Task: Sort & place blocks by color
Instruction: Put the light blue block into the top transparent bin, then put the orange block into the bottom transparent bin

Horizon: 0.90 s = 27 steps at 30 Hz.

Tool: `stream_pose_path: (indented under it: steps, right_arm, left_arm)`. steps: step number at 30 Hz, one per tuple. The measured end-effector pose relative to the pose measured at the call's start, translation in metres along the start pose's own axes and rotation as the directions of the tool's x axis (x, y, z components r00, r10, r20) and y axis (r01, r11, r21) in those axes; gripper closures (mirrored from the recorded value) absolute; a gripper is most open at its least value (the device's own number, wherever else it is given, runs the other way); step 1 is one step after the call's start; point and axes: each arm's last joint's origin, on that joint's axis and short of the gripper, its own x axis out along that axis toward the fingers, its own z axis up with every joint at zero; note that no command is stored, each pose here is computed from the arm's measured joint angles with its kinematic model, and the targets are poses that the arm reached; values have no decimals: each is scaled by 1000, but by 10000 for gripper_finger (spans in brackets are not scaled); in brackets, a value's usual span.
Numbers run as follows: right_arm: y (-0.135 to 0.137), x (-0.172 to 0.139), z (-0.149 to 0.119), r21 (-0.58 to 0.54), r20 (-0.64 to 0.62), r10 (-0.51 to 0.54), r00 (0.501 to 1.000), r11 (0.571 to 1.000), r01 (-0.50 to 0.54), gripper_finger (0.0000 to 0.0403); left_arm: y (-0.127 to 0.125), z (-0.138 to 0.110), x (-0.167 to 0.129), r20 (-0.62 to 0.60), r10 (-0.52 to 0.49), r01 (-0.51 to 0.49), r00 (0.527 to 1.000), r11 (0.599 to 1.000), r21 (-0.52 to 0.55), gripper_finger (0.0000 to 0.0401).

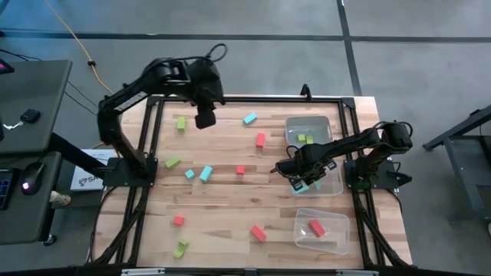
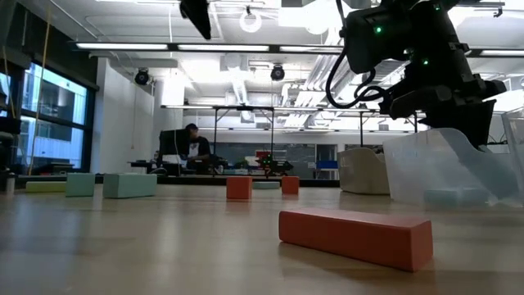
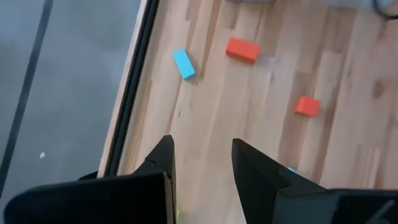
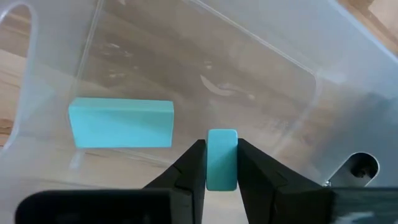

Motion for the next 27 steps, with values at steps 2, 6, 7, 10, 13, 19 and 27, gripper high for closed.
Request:
stream_pose_path:
  steps: [2, 6, 7, 10, 13, 19, 27]
  right_arm:
    - [0, 0, 0, 0, 0, 0, 1000, 1000, 0, 321]
    - [0, 0, 0, 0, 0, 1, 1000, 1000, -1, 296]
    - [0, 0, 0, 1, 0, 1, 1000, 1000, -1, 290]
    - [0, 0, 0, 7, 0, 0, 1000, 1000, 0, 276]
    - [2, -6, 0, 0, 4, 12, 1000, 1000, -12, 273]
    - [7, -32, 2, -4, 61, 33, 998, 999, -33, 272]
    - [7, -76, 3, 2, 140, 51, 989, 999, -52, 272]
  left_arm:
    - [-3, -4, -11, 30, 2, -2, 1000, 1000, -8, 316]
    - [-4, -12, -26, 70, 9, -7, 998, 1000, -28, 316]
    - [-4, -13, -29, 78, 10, -8, 997, 1000, -30, 316]
    - [-4, -16, -35, 92, 12, -9, 996, 999, -40, 316]
    - [-4, -17, -35, 94, 12, -8, 995, 999, -45, 316]
    - [-7, -19, -24, 46, 3, -1, 999, 999, -40, 316]
    - [-6, -29, 4, -52, 69, -70, 996, 997, -26, 316]
